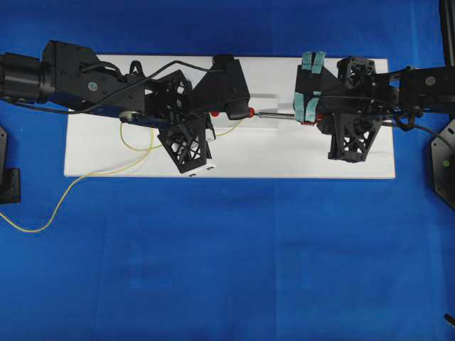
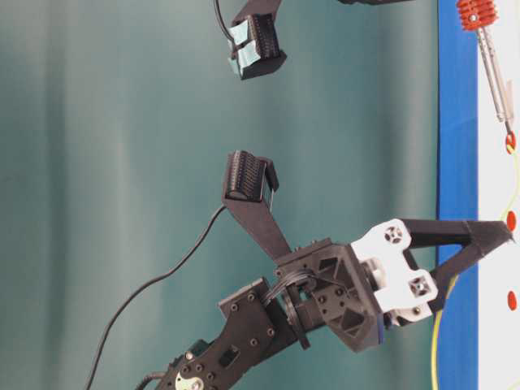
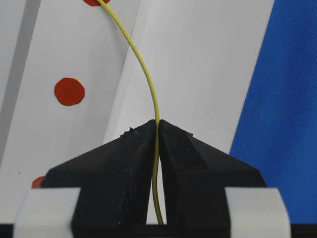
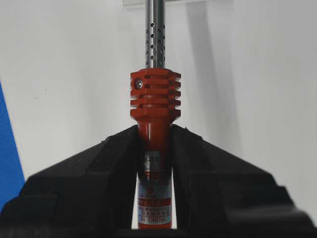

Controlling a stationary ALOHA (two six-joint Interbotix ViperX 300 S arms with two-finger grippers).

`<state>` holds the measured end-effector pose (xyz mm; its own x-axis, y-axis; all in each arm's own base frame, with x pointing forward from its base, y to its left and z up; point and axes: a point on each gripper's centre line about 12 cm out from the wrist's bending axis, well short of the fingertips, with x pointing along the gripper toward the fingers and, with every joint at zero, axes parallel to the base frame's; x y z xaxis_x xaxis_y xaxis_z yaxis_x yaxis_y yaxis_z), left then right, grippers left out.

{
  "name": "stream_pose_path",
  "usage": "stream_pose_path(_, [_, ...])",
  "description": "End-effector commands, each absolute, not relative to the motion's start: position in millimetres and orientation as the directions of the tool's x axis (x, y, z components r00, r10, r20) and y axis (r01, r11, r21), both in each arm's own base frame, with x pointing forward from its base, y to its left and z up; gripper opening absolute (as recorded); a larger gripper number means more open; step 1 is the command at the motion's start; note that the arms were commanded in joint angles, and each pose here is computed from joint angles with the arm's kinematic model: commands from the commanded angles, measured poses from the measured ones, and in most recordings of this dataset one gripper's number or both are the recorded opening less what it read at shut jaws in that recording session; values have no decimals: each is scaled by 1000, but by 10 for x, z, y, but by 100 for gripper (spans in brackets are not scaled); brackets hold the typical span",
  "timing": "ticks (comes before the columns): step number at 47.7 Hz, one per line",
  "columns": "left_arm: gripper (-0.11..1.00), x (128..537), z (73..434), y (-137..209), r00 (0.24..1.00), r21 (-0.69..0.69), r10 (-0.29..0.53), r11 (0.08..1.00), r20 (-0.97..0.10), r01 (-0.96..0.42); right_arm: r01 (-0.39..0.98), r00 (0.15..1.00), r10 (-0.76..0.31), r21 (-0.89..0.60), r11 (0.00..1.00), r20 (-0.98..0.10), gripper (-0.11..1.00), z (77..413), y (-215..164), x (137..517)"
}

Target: Touch the tip of the soldering iron to the tip of the solder at the mark.

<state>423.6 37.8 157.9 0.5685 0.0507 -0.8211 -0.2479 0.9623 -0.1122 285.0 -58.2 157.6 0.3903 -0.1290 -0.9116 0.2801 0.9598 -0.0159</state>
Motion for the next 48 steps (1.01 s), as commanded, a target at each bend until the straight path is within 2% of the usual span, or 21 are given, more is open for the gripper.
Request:
stream_pose_path(1, [2,4274,1729,376,603,-116,54,964,-796,-240,279,426,-137,-14,960,-895,6,1677,-600,2920])
stream_pose_path(21, [2,3812,2263,336,680,-131,61,965,-731,-228,279,426,-137,-14,960,-895,6,1677,-600,2920])
stream_pose_path(32, [2,3548,2281,312,686,-138,61,963,-725,-232,278,428,-137,-14,960,-893,6,1678,-601,2923])
stream_pose_path(48, [2,3472,2271,306,689,-134,62,965,-722,-227,278,468,-144,-9,961,-872,6,1794,-592,2881])
